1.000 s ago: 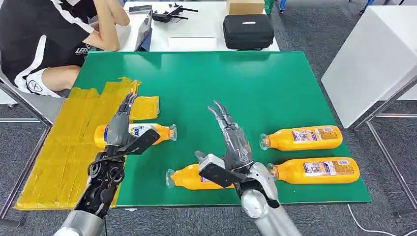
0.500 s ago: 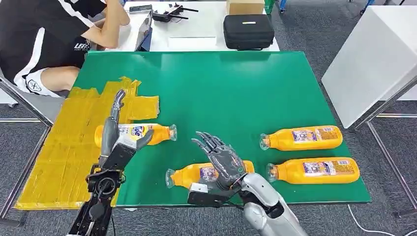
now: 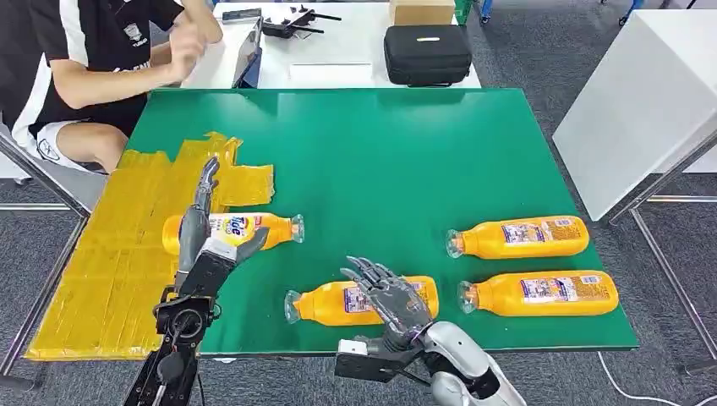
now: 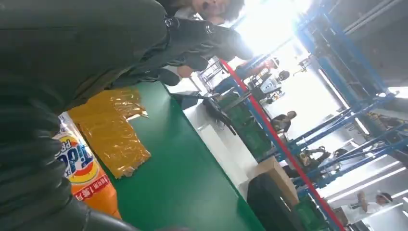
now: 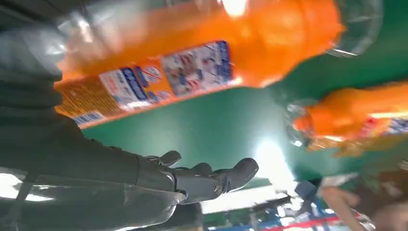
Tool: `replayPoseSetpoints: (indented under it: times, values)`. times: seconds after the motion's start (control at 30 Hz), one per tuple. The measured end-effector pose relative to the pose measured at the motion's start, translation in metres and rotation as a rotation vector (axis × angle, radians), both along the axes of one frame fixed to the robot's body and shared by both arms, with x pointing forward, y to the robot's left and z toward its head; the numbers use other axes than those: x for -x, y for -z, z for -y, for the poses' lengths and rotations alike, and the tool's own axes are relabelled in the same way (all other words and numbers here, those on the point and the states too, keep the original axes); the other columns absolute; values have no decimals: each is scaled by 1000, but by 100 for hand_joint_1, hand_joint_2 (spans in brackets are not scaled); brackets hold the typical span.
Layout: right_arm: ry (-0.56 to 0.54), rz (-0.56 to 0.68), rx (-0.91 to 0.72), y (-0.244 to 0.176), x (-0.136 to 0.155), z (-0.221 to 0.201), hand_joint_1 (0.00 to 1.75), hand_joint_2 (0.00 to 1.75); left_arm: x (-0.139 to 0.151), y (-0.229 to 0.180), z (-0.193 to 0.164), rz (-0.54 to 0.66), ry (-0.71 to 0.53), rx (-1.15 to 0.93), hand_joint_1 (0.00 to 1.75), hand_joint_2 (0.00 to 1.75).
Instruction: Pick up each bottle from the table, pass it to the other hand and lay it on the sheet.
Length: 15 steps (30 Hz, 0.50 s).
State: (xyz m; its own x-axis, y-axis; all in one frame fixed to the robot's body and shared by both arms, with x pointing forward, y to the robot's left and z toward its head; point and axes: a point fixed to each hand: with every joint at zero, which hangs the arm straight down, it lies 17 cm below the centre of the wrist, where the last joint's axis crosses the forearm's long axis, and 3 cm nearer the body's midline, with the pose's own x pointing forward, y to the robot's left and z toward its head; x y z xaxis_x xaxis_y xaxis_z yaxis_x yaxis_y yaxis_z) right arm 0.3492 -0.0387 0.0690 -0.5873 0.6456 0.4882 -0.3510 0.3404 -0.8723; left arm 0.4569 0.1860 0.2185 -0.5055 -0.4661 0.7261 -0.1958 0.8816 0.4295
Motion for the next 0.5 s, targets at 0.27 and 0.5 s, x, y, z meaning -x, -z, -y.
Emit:
replayPoseSetpoints:
  times: [0.27, 0.5]
  values:
    - [74, -29, 53, 19, -7, 22, 0, 175, 0, -1, 2, -1, 2, 12, 0, 175]
    - [140, -32, 88, 29, -16, 40, 0, 175, 0, 0, 3, -4, 8, 15, 0, 175]
